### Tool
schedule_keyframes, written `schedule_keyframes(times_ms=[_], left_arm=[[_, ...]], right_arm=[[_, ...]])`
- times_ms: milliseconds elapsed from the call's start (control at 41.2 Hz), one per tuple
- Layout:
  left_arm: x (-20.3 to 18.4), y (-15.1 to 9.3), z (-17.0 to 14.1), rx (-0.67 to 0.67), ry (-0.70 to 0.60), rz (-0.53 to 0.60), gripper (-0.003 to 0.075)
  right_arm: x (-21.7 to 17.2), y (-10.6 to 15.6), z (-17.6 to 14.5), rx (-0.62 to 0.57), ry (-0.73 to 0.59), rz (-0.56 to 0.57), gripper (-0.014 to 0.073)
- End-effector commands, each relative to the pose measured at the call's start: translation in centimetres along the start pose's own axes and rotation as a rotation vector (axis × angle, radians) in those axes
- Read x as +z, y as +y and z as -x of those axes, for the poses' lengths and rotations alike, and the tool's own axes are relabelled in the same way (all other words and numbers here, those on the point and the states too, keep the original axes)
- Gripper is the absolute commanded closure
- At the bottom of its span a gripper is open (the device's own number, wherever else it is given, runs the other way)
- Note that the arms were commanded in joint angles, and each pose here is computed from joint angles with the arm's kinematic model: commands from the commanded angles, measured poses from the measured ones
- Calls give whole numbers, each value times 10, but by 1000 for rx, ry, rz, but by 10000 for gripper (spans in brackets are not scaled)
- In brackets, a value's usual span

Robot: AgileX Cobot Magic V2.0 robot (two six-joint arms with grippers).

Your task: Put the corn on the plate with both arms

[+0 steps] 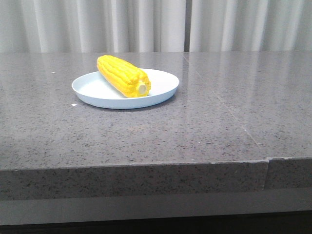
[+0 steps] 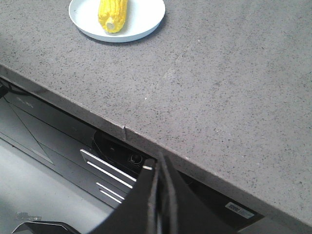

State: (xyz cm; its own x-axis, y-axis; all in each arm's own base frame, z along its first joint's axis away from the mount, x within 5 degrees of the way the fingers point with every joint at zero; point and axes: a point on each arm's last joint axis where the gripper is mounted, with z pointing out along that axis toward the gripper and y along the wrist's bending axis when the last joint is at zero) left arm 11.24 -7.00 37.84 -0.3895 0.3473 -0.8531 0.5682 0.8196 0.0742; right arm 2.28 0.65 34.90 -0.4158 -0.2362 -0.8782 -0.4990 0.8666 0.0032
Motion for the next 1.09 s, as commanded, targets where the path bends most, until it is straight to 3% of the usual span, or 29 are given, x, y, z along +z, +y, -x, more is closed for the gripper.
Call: schedule_keyframes(times_ms=[0, 218, 461, 655, 897, 1067], left_arm=[[-8, 2, 13, -15, -113, 18, 740], [-22, 18, -3, -77, -222, 169, 740], [-32, 23, -66, -116, -483, 412, 740], [-20, 19, -123, -133, -549, 554, 740], [2, 15, -174, -133, -605, 649, 740], [7, 15, -185, -135, -633, 677, 740]], right_arm=[[-3, -1, 11, -19, -75, -12, 715], [-3, -1, 11, -19, -75, -12, 715], [-3, -1, 11, -19, -75, -12, 715], [-3, -1, 11, -19, -75, -12, 715], [-3, -1, 11, -19, -75, -12, 715], [-3, -1, 11, -19, -74, -12, 715]])
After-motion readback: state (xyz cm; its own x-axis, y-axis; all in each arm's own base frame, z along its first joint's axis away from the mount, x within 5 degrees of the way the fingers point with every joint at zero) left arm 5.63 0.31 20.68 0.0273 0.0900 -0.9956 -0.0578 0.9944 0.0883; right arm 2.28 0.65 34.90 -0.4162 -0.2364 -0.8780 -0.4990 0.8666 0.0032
